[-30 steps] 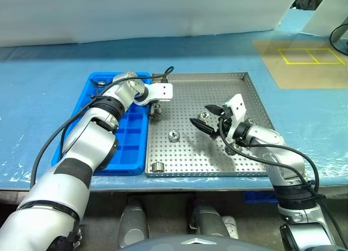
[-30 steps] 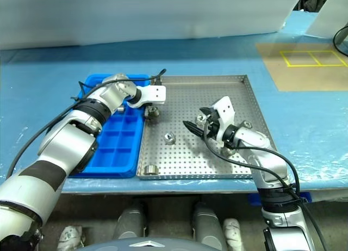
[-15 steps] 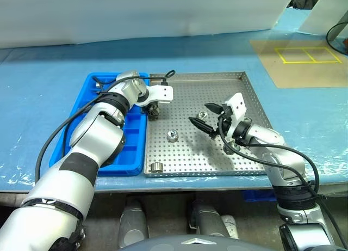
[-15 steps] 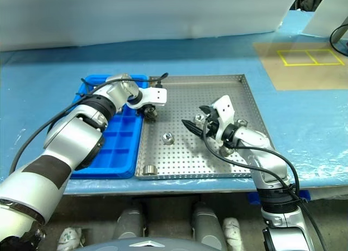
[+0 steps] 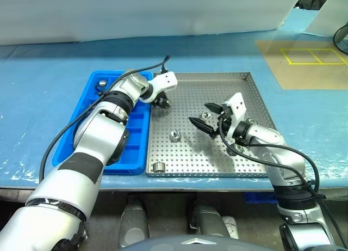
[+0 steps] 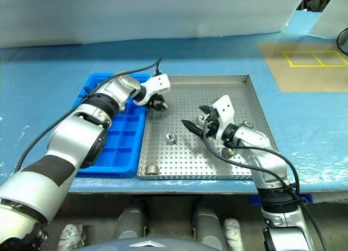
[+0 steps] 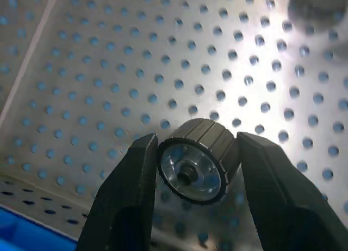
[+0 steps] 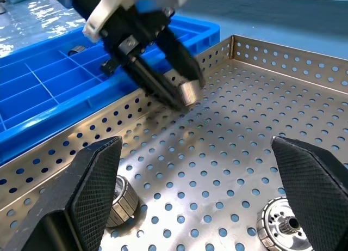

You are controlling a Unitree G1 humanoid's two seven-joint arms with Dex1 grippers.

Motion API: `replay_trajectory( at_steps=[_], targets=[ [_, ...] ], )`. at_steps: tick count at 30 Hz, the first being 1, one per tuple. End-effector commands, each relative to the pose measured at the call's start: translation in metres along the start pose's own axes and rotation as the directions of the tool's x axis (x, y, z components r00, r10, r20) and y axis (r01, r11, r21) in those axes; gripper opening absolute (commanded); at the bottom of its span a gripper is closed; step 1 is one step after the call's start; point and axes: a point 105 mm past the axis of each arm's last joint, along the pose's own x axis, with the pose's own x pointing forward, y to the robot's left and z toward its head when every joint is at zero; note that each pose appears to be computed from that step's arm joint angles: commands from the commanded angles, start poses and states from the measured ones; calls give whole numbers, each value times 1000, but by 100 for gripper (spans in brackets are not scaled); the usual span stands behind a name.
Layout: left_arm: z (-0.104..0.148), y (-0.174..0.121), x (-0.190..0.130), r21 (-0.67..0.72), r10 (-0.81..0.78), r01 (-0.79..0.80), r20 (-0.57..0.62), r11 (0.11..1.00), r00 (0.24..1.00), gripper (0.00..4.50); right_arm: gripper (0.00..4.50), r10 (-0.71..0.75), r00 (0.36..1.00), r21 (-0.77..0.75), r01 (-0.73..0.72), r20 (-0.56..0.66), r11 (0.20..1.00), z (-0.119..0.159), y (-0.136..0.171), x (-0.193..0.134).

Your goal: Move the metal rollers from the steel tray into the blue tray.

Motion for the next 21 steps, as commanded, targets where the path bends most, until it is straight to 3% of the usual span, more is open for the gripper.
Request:
replay_trajectory(
  at_steps=[1,7,13,21],
  targets=[
    [29,14,-9,-66,106,-95,176,993,979,190,450,21,999,-44,-19,32,999,11,1,4],
    [37,25,-22,-221,221,-154,323,963,920,190,450,43,998,-47,-42,37,998,13,2,10],
    [38,37,-57,-348,428,-289,444,892,787,190,450,59,998,-51,-58,36,997,12,2,13],
    [23,29,-110,-542,728,-487,475,684,494,190,450,87,996,-61,-85,26,995,12,3,16]
  ],
)
